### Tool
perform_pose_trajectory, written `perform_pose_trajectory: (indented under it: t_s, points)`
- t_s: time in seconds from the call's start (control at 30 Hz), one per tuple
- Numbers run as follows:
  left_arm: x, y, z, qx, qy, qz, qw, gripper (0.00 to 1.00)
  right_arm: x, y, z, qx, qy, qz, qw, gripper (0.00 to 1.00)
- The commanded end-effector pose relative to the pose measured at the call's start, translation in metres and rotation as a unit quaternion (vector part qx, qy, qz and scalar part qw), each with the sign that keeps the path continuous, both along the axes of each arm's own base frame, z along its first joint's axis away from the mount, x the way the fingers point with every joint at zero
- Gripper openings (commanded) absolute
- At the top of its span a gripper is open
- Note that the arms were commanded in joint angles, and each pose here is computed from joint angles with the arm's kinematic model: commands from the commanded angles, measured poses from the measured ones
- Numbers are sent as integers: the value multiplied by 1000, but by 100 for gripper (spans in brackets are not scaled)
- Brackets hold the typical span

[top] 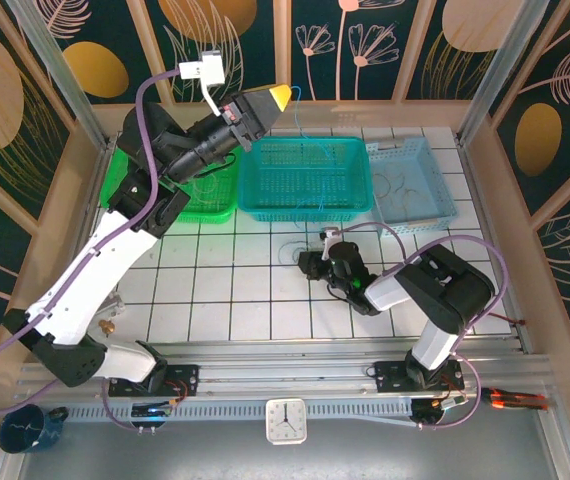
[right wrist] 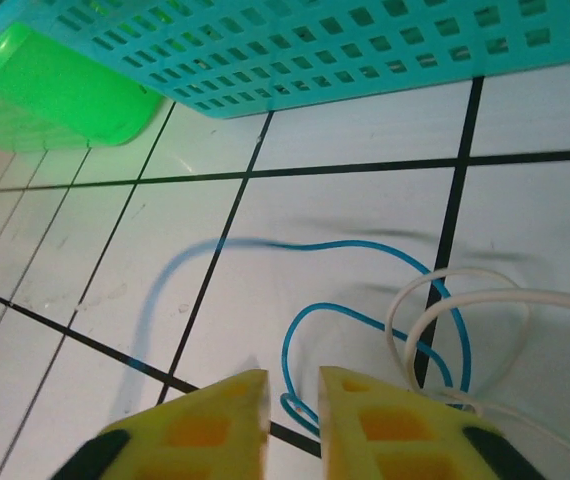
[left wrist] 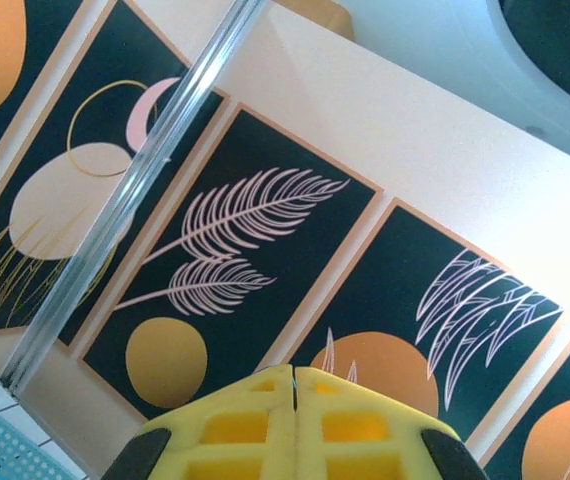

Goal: Untangle the cables

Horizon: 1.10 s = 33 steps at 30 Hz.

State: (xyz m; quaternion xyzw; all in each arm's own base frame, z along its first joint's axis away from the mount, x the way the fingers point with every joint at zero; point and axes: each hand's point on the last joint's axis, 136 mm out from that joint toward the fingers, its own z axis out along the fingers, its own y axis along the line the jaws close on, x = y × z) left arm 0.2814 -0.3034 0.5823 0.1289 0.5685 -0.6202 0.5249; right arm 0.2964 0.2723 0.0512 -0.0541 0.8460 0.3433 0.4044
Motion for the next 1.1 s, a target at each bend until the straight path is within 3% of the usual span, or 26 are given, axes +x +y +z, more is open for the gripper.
perform_pose_trajectory:
  t_s: [0.0, 0.17, 0.37, 0.77, 1.07]
  points:
    - [1, 3, 2, 2, -10, 8, 1000, 0, -2, 7, 26, 23, -15, 17, 999, 35]
    - [6, 0, -19, 10, 7, 9, 1000, 0, 0, 11, 64, 24, -42, 28, 998, 50]
    - [12, 0, -42, 22, 16, 23, 999, 0, -1, 7, 106, 20, -72, 32, 997, 58]
    - [18, -3, -75, 27, 40, 22, 999, 0, -16, -5, 167, 37, -120, 42, 991, 61]
    - [18, -2, -82, 29, 42, 24, 998, 0, -19, -11, 179, 36, -133, 38, 990, 61]
